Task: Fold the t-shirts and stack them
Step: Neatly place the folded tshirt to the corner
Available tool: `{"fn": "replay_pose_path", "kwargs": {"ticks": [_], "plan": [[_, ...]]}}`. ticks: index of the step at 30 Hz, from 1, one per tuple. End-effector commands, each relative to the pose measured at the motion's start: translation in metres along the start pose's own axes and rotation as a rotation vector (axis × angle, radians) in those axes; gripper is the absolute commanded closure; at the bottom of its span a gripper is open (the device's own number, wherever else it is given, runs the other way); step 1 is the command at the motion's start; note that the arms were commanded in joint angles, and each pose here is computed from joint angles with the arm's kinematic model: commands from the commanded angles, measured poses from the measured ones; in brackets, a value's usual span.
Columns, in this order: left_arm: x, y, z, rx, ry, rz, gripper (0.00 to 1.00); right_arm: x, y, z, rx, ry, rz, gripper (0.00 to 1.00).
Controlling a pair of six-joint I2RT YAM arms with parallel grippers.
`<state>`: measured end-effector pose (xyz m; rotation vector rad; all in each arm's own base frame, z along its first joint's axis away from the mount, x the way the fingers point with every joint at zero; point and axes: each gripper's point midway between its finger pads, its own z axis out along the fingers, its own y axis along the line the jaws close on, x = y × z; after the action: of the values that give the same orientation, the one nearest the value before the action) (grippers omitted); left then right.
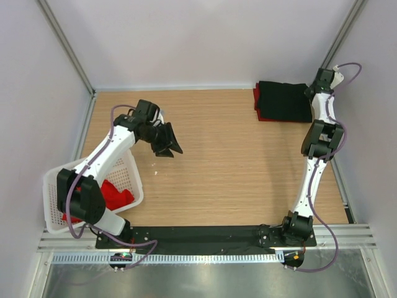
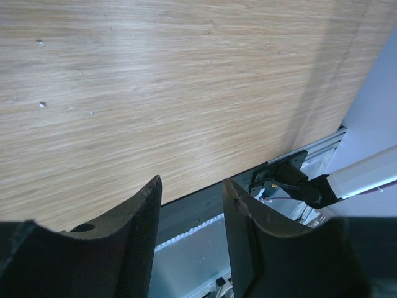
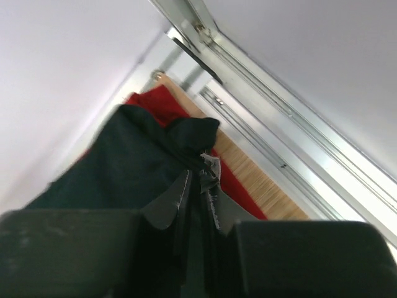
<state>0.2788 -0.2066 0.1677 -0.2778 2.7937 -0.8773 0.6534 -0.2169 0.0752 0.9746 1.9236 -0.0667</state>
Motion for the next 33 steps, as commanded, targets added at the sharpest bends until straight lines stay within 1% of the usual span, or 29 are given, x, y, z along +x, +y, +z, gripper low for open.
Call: {"fn": "replay_pose_path", "kwargs": {"ticks": [1, 2, 3, 4, 6, 7, 9, 10, 11, 12, 13, 14, 15, 16, 17, 18, 19, 20, 21, 23, 24, 25, 27, 28, 29, 31, 32, 33], "plan": [[-0.003, -0.012, -0.027, 0.016, -0.053, 0.034, 0.54, -0.065, 0.044, -0.051, -0.042, -0.118, -0.010, 0.83], [-0.003, -0.013, -0.029, 0.016, -0.062, 0.035, 0.54, -0.078, 0.052, -0.066, -0.048, -0.138, 0.005, 0.82], [-0.002, -0.013, -0.031, 0.019, -0.065, 0.039, 0.53, -0.079, 0.056, -0.078, -0.044, -0.125, 0.016, 0.81], [-0.001, -0.014, -0.034, 0.030, -0.079, 0.048, 0.52, -0.092, 0.069, -0.107, -0.074, -0.138, 0.023, 0.81], [0.000, -0.015, -0.038, 0.039, -0.090, 0.059, 0.51, -0.089, 0.081, -0.133, -0.108, -0.113, 0.058, 0.80], [0.000, -0.018, -0.042, 0.059, -0.111, 0.074, 0.51, -0.082, 0.094, -0.164, -0.153, -0.086, 0.059, 0.80], [0.007, -0.017, -0.042, 0.080, -0.109, 0.081, 0.50, -0.061, 0.122, -0.198, -0.263, -0.013, 0.045, 0.80], [0.006, -0.023, -0.047, 0.114, -0.133, 0.101, 0.49, -0.035, 0.137, -0.226, -0.314, 0.044, 0.018, 0.80], [0.010, -0.024, -0.048, 0.131, -0.130, 0.102, 0.49, -0.017, 0.156, -0.250, -0.417, 0.107, 0.004, 0.80], [0.016, -0.019, -0.044, 0.131, -0.117, 0.095, 0.48, -0.004, 0.163, -0.267, -0.464, 0.144, 0.005, 0.79], [0.019, -0.021, -0.050, 0.152, -0.133, 0.103, 0.47, 0.038, 0.155, -0.271, -0.461, 0.236, -0.008, 0.80], [0.020, -0.022, -0.050, 0.171, -0.144, 0.107, 0.46, 0.032, 0.172, -0.312, -0.570, 0.215, 0.009, 0.79], [0.027, -0.018, -0.045, 0.182, -0.126, 0.076, 0.45, 0.046, 0.173, -0.328, -0.632, 0.271, 0.022, 0.80], [0.031, -0.018, -0.044, 0.200, -0.126, 0.063, 0.45, 0.090, 0.163, -0.339, -0.635, 0.384, 0.053, 0.80], [0.031, -0.025, -0.050, 0.248, -0.159, 0.074, 0.44, 0.088, 0.166, -0.367, -0.705, 0.386, 0.075, 0.79], [0.040, -0.021, -0.045, 0.264, -0.135, 0.019, 0.43, 0.102, 0.164, -0.389, -0.773, 0.458, 0.084, 0.80], [0.043, -0.021, -0.045, 0.285, -0.138, 0.006, 0.43, 0.138, 0.141, -0.391, -0.734, 0.554, 0.118, 0.79], [0.042, -0.029, -0.054, 0.338, -0.185, 0.015, 0.41, 0.136, 0.138, -0.420, -0.800, 0.537, 0.119, 0.79], [0.050, -0.018, -0.044, 0.326, -0.169, -0.033, 0.41, 0.174, 0.111, -0.423, -0.769, 0.628, 0.125, 0.79], [0.055, -0.012, -0.043, 0.328, -0.183, -0.059, 0.39, 0.194, 0.083, -0.438, -0.748, 0.666, 0.156, 0.77], [0.058, -0.011, -0.047, 0.335, -0.202, -0.058, 0.39, 0.216, 0.056, -0.451, -0.740, 0.699, 0.169, 0.76], [0.065, -0.004, -0.043, 0.324, -0.199, -0.061, 0.38, 0.222, 0.045, -0.459, -0.746, 0.700, 0.180, 0.75], [0.069, 0.001, -0.050, 0.327, -0.250, -0.027, 0.36, 0.244, 0.014, -0.474, -0.729, 0.718, 0.211, 0.71], [0.074, 0.009, -0.046, 0.316, -0.253, -0.028, 0.35, 0.251, 0.006, -0.479, -0.727, 0.736, 0.224, 0.70], [0.076, 0.012, -0.047, 0.315, -0.264, -0.025, 0.34, 0.260, -0.004, -0.483, -0.700, 0.761, 0.251, 0.64], [0.084, 0.016, -0.053, 0.337, -0.291, -0.010, 0.34, 0.273, -0.021, -0.493, -0.715, 0.761, 0.284, 0.62], [0.091, 0.023, -0.050, 0.335, -0.285, -0.021, 0.33, 0.276, -0.027, -0.497, -0.720, 0.762, 0.298, 0.60], [0.096, 0.022, -0.057, 0.364, -0.310, -0.012, 0.33, 0.284, -0.035, -0.497, -0.702, 0.773, 0.316, 0.57]]}}
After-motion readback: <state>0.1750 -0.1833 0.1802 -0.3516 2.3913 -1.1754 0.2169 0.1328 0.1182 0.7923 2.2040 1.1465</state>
